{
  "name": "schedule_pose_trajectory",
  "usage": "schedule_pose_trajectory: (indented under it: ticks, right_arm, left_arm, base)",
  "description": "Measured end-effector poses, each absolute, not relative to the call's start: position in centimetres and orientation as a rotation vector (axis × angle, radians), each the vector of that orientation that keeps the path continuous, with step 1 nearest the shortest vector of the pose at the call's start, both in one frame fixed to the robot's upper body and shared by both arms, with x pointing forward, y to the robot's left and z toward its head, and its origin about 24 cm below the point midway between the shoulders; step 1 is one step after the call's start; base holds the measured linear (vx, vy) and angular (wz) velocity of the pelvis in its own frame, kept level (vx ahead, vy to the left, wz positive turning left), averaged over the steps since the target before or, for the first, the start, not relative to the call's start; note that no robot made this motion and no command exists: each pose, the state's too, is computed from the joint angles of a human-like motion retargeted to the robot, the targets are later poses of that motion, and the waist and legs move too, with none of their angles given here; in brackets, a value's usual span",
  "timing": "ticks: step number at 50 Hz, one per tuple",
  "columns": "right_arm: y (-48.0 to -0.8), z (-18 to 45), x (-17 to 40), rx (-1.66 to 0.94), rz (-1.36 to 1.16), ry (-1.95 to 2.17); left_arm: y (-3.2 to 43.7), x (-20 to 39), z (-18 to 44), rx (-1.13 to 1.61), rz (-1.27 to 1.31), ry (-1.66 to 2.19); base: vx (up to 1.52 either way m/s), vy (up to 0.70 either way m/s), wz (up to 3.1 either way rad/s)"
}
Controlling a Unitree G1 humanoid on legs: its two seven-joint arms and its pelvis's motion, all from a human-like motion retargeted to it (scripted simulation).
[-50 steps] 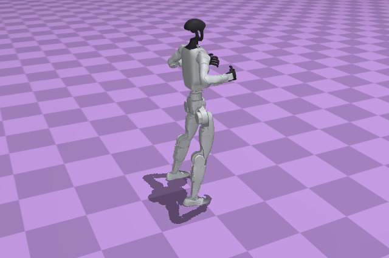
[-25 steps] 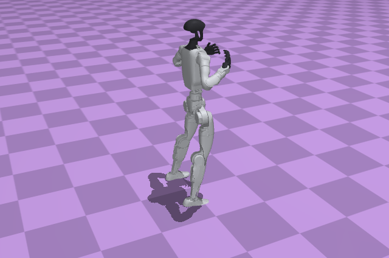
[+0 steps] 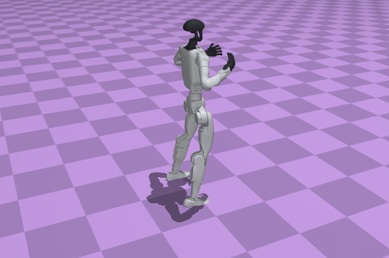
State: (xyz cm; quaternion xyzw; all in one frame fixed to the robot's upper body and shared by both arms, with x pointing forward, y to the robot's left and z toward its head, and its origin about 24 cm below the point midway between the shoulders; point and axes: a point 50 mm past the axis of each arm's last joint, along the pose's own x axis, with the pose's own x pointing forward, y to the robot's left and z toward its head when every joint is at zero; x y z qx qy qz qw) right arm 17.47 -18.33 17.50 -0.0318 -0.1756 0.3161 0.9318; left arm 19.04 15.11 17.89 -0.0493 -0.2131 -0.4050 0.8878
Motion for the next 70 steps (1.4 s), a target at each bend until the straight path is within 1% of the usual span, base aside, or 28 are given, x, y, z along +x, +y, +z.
schedule_pose_trajectory:
  ticks: [2,6,10,12,14,16,20,22,25,30,33,35,37,38,41,43,45,47,51,54,56,58,60,62,63,65,68,70]
  right_arm:
    - [-17.9,18.6,16.7,0.106,0.714,-0.402]
    - [-16.8,21.1,15.3,0.422,0.878,-0.524]
    - [-15.4,22.0,14.9,0.774,1.082,-0.577]
    - [-14.9,21.5,15.2,0.905,1.163,-0.538]
    - [-14.8,20.4,15.8,0.931,1.176,-0.473]
    - [-15.3,19.2,16.7,0.835,1.112,-0.401]
    - [-17.0,17.7,18.0,0.425,0.948,-0.325]
    - [-17.1,18.4,17.8,0.322,0.943,-0.358]
    - [-16.3,20.4,16.8,0.372,1.008,-0.479]
    - [-15.3,23.8,15.5,0.676,1.133,-0.672]
    - [-14.9,23.4,16.2,0.79,1.158,-0.65]
    - [-14.8,22.3,17.1,0.793,1.116,-0.586]
    - [-15.3,20.9,18.1,0.666,0.998,-0.515]
    - [-15.8,20.4,18.6,0.555,0.917,-0.489]
    - [-17.5,18.8,19.7,0.1,0.674,-0.424]
    - [-18.5,17.9,20.0,-0.139,0.568,-0.373]
    - [-19.2,17.2,20.1,-0.244,0.52,-0.327]
    - [-19.5,17.2,19.9,-0.229,0.514,-0.317]
    - [-19.0,19.6,19.1,-0.091,0.563,-0.455]
    - [-18.0,22.7,17.7,0.126,0.663,-0.641]
    - [-17.3,24.3,16.6,0.359,0.776,-0.732]
    - [-16.5,24.9,16.0,0.626,0.907,-0.747]
    - [-15.7,24.6,15.6,0.831,1.009,-0.694]
    - [-15.3,23.6,15.7,0.872,1.035,-0.609]
    - [-15.3,22.9,15.9,0.829,1.018,-0.566]
    - [-15.7,21.1,16.6,0.6,0.939,-0.487]
    - [-17.5,17.1,18.3,0.063,0.743,-0.3]
    - [-19.2,14.6,19.1,-0.226,0.647,-0.162]
  left_arm:
    - [14.9,18.1,19.4,-0.26,-0.898,-0.505]
    - [14.6,16.7,22.2,-0.478,-1.028,-0.657]
    - [14.0,16.5,23.0,-0.752,-1.209,-0.683]
    - [13.9,17.0,22.6,-0.831,-1.276,-0.663]
    - [14.2,17.7,21.9,-0.818,-1.282,-0.635]
    - [14.7,18.6,21.2,-0.705,-1.218,-0.598]
    - [15.7,19.6,20.0,-0.307,-1.036,-0.529]
    - [15.7,19.4,20.1,-0.239,-1.014,-0.537]
    - [15.3,18.5,21.2,-0.364,-1.063,-0.61]
    - [14.4,17.0,24.2,-0.669,-1.18,-0.8]
    - [13.6,17.0,24.0,-0.752,-1.252,-0.763]
    - [13.1,17.4,23.1,-0.753,-1.252,-0.689]
    - [13.0,18.1,21.9,-0.645,-1.173,-0.609]
    - [13.1,18.5,21.4,-0.548,-1.109,-0.588]
    - [13.5,19.2,20.4,-0.176,-0.919,-0.56]
    - [13.7,19.2,20.3,-0.041,-0.847,-0.569]
    - [13.7,18.6,20.9,-0.083,-0.839,-0.602]
    - [13.7,17.7,22.1,-0.256,-0.892,-0.661]
    - [13.9,16.2,23.5,-0.568,-1.042,-0.734]
    - [14.2,16.5,22.2,-0.643,-1.064,-0.635]
    - [14.6,17.2,20.3,-0.576,-1.001,-0.508]
    - [15.0,18.0,17.9,-0.421,-0.906,-0.361]
    - [15.5,18.4,16.2,-0.267,-0.842,-0.262]
    - [15.6,18.4,16.1,-0.221,-0.832,-0.263]
    - [15.5,18.3,16.8,-0.239,-0.837,-0.309]
    - [15.3,17.7,18.9,-0.281,-0.863,-0.454]
    - [14.9,16.9,22.2,-0.42,-0.897,-0.679]
    - [14.6,16.6,23.3,-0.537,-0.929,-0.734]
  base:
    - [0.0,0.0,0.0]
    - [0.0,0.0,0.0]
    - [0.0,0.0,0.0]
    - [0.0,0.0,0.0]
    - [0.0,0.0,0.0]
    - [0.0,0.0,0.0]
    - [0.0,0.0,0.0]
    - [0.0,0.0,0.0]
    - [0.0,0.0,0.0]
    - [0.0,0.0,0.0]
    - [0.0,0.0,0.0]
    - [0.0,0.0,0.0]
    - [0.0,0.0,0.0]
    - [0.0,0.0,0.0]
    - [0.0,0.0,0.0]
    - [0.0,0.0,0.0]
    - [0.0,0.0,0.0]
    - [0.0,0.0,0.0]
    - [0.0,0.0,0.0]
    - [0.0,0.0,0.0]
    - [0.0,0.0,0.0]
    - [0.0,0.0,0.0]
    - [0.0,0.0,0.0]
    - [0.0,0.0,0.0]
    - [0.0,0.0,0.0]
    - [0.0,0.0,0.0]
    - [0.0,0.0,0.0]
    - [0.0,0.0,0.0]
